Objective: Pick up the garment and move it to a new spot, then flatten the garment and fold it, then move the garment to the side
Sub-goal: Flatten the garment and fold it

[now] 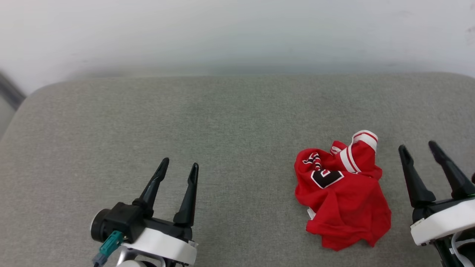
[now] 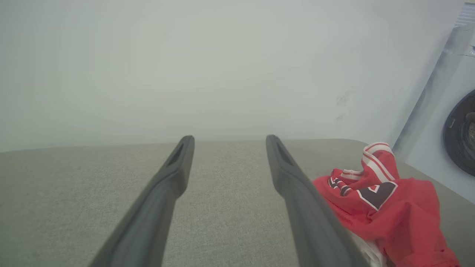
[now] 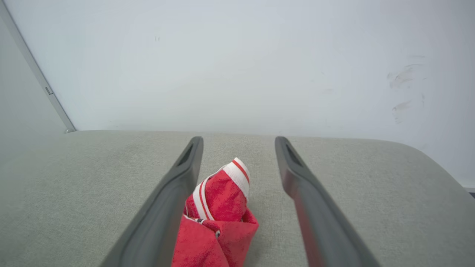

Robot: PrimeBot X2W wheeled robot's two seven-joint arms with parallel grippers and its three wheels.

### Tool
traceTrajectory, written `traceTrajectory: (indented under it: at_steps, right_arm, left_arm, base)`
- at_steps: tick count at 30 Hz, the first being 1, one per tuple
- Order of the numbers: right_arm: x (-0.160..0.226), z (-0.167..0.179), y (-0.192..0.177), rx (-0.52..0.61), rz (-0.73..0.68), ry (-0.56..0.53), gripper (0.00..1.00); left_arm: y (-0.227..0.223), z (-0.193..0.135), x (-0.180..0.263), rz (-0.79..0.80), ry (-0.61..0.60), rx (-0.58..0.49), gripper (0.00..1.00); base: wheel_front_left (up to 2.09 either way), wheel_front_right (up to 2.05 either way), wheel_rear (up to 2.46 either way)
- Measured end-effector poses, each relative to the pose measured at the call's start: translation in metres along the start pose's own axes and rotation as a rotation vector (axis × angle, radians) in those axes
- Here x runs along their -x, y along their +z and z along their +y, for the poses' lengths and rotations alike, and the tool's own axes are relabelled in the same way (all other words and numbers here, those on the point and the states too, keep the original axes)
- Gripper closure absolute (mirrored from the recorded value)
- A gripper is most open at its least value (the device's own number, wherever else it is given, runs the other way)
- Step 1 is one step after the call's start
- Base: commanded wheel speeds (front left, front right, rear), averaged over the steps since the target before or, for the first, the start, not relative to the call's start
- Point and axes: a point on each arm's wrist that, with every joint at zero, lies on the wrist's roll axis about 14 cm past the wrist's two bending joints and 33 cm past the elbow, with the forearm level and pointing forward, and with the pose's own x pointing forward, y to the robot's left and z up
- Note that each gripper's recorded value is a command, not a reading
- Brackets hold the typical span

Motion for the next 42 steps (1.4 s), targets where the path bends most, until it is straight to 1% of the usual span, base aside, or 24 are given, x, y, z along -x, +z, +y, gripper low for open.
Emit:
traceTrajectory:
  at_steps: [2, 4, 7, 9, 11, 12, 15, 19, 21, 23, 25, 28, 32, 35, 39, 40, 41, 42]
  right_arm:
    - [0.002, -0.001, 0.010, 0.008, -0.076, -0.013, 0.00]
    - [0.004, -0.002, 0.014, 0.028, -0.117, -0.020, 0.00]
    - [0.005, -0.007, 0.011, 0.033, -0.138, -0.042, 0.00]
    - [0.006, -0.011, 0.007, 0.039, -0.134, -0.056, 0.00]
    - [0.007, -0.016, 0.003, 0.051, -0.126, -0.071, 0.00]
    - [0.007, -0.018, 0.002, 0.054, -0.126, -0.077, 0.00]
    - [0.004, -0.023, 0.001, 0.064, -0.130, -0.092, 0.00]
    - [-0.002, -0.027, 0.000, 0.067, -0.137, -0.108, 0.00]
    - [-0.002, -0.030, -0.005, 0.059, -0.128, -0.125, 0.00]
    - [-0.001, -0.034, -0.011, 0.056, -0.114, -0.141, 0.00]
    - [0.000, -0.037, -0.018, 0.056, -0.097, -0.156, 0.00]
    - [0.004, -0.042, -0.029, 0.048, -0.074, -0.182, 0.00]
    - [0.006, -0.047, -0.039, 0.048, -0.051, -0.204, 0.00]
    - [0.009, -0.050, -0.045, 0.047, -0.034, -0.219, 0.00]
    - [0.012, -0.054, -0.049, 0.048, -0.022, -0.236, 0.00]
    - [0.013, -0.055, -0.050, 0.048, -0.021, -0.237, 0.00]
    - [0.012, -0.054, -0.050, 0.047, -0.023, -0.236, 0.00]
    - [0.012, -0.054, -0.050, 0.048, -0.023, -0.235, 0.00]
  left_arm:
    - [-0.005, -0.008, -0.004, 0.010, -0.025, 0.021, 0.00]
    - [-0.009, -0.019, -0.012, 0.018, -0.068, 0.041, 0.00]
    - [-0.019, -0.039, -0.027, 0.054, -0.149, 0.071, 0.00]
    - [-0.025, -0.057, -0.042, 0.105, -0.228, 0.082, 0.00]
    - [-0.038, -0.076, -0.055, 0.210, -0.301, 0.109, 0.00]
    - [-0.045, -0.087, -0.060, 0.268, -0.349, 0.106, 0.00]
    - [-0.052, -0.110, -0.082, 0.400, -0.464, 0.080, 0.00]
    - [-0.079, -0.130, -0.095, 0.646, -0.582, 0.036, 0.00]
    - [-0.088, -0.134, -0.104, 0.739, -0.611, 0.037, 0.00]
    - [-0.100, -0.137, -0.109, 0.829, -0.639, 0.007, 0.00]
    - [-0.115, -0.141, -0.109, 0.912, -0.667, -0.023, 0.00]
    - [-0.135, -0.148, -0.107, 1.003, -0.697, -0.028, 0.00]
    - [-0.162, -0.148, -0.110, 1.066, -0.705, -0.090, 0.00]
    - [-0.183, -0.152, -0.102, 1.113, -0.714, -0.091, 0.00]
    - [-0.204, -0.151, -0.090, 1.153, -0.724, -0.143, 0.00]
    - [-0.207, -0.151, -0.086, 1.159, -0.727, -0.141, 0.00]
    - [-0.209, -0.152, -0.082, 1.165, -0.728, -0.126, 0.40]
    - [-0.209, -0.154, -0.079, 1.157, -0.730, -0.106, 0.97]
  base:
    - [0.00, 0.00, 0.00]
    - [0.00, 0.00, 0.00]
    - [0.00, 0.00, 0.00]
    - [0.00, 0.00, 0.00]
    - [0.00, 0.00, 0.00]
    - [0.00, 0.00, 0.00]
    - [0.00, 0.00, 0.00]
    - [0.00, 0.00, 0.00]
    - [0.00, 0.00, 0.00]
    - [0.00, 0.00, 0.00]
    - [0.00, 0.00, 0.00]
    - [0.00, 0.00, 0.00]
    - [0.00, 0.00, 0.00]
    - [0.00, 0.00, 0.00]
    - [0.00, 0.00, 0.00]
    - [0.00, 0.00, 0.00]
    - [0.00, 0.00, 0.00]
    - [0.00, 0.00, 0.00]
